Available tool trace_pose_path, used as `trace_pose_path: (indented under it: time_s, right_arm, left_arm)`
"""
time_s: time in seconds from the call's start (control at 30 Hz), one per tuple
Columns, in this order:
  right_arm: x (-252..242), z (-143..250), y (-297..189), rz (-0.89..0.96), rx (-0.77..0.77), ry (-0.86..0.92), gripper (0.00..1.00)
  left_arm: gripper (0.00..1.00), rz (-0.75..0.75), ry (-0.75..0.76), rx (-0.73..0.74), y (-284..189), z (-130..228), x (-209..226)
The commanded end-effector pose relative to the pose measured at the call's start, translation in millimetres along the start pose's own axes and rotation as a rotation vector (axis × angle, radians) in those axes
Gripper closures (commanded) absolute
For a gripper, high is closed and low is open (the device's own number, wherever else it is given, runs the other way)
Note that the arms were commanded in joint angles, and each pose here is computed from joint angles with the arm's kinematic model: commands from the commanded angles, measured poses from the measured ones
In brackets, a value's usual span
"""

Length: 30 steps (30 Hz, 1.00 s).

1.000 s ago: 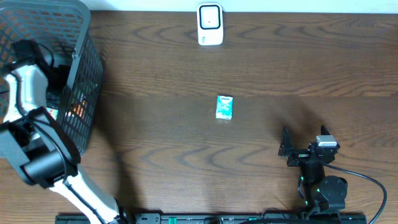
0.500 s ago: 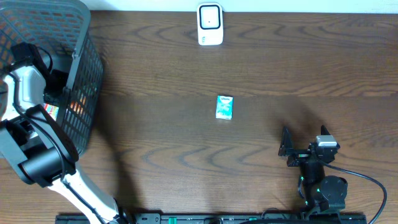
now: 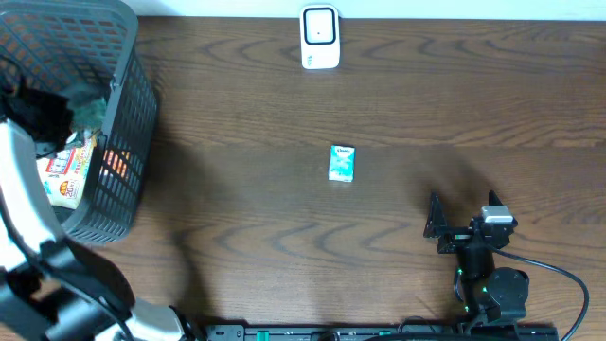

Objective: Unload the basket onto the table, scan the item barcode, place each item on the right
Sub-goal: 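Grasp the light green wrapped pack in the basket with the left gripper, then carry the green pack beside the tissue pack and release it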

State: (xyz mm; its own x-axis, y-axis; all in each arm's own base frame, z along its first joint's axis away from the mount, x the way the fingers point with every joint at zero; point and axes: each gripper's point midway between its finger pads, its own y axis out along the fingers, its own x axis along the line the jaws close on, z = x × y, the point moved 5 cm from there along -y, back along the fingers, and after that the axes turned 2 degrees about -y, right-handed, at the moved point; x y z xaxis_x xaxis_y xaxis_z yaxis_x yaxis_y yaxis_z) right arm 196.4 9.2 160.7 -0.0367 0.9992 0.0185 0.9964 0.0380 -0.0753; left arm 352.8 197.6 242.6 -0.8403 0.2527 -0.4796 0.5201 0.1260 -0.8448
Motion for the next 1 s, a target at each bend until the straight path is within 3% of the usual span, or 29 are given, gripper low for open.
trace_pose_path:
  time_s: [0.0,0.3,0.5,0.7,0.97]
  right_arm:
    - [-1,0,0,0.005,0.0,-0.011,0.01]
    - [-1,0,0,0.005,0.0,-0.012,0.01]
    - [-1,0,0,0.005,0.0,-0.012,0.01]
    - [-1,0,0,0.005,0.0,-0.011,0.01]
    - [-1,0,0,0.005,0.0,-0.012,0.01]
  left_arm:
    - [0.92,0.053,0.006,-0.06,-29,-3,-8]
    - [0.92,0.299,-0.136,-0.266,-143,-3,-21]
    - [0.92,0.464,-0.074,-0.285,-203,29,-29]
    - [0.92,0.609,0.145,-0.074,-213,100,-68]
    - [0.92,0.634,0.721,0.127,-177,202,-107]
